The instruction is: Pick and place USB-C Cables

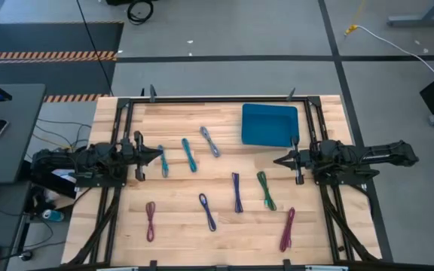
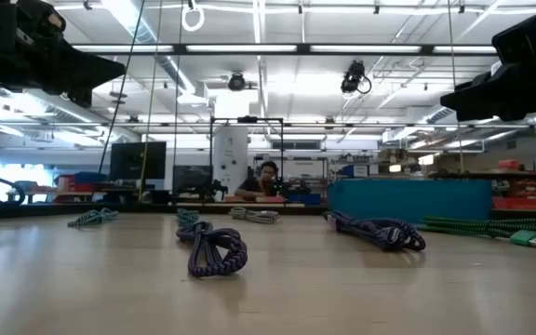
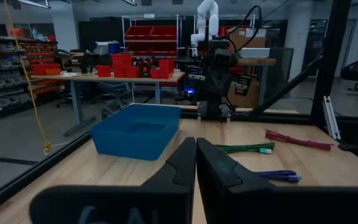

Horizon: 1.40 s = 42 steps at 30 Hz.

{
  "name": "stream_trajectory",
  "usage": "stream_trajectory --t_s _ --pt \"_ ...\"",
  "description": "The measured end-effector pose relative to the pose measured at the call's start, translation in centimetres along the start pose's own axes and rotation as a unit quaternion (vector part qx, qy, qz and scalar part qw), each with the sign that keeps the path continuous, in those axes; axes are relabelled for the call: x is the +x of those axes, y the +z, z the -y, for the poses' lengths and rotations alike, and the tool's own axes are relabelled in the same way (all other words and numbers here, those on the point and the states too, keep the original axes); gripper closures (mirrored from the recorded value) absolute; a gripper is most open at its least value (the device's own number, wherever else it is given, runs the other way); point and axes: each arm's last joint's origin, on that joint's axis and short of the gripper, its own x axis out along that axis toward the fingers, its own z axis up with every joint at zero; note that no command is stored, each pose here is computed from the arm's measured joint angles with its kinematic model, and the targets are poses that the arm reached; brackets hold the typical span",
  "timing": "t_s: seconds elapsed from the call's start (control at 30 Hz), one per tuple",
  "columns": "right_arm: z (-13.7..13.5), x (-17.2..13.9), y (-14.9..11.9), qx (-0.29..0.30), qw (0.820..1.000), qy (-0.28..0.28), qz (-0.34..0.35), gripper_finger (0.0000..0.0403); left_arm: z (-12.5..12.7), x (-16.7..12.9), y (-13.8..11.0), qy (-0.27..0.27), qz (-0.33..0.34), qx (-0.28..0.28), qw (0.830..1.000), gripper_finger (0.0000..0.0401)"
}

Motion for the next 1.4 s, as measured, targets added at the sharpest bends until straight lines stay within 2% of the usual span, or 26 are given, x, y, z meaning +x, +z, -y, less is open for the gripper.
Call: stream_trajectory --t_s 1.07,1.27,1.4 --pt "0.00 0.00 0.00 0.000 1.000 0.000 0.000 0.0391 0.00 0.00 0.01 0.000 0.000 -0.004 1.000 0.0381" --pt "0.00 0.00 0.00 0.000 1.000 0.000 0.000 0.0391 -0.03 0.00 0.17 0.004 0.009 -0.089 0.996 0.0381" --pt "0.00 0.00 0.00 0.000 1.000 0.000 0.000 0.0391 -0.01 -0.01 0.11 0.002 0.006 -0.199 0.980 0.0381"
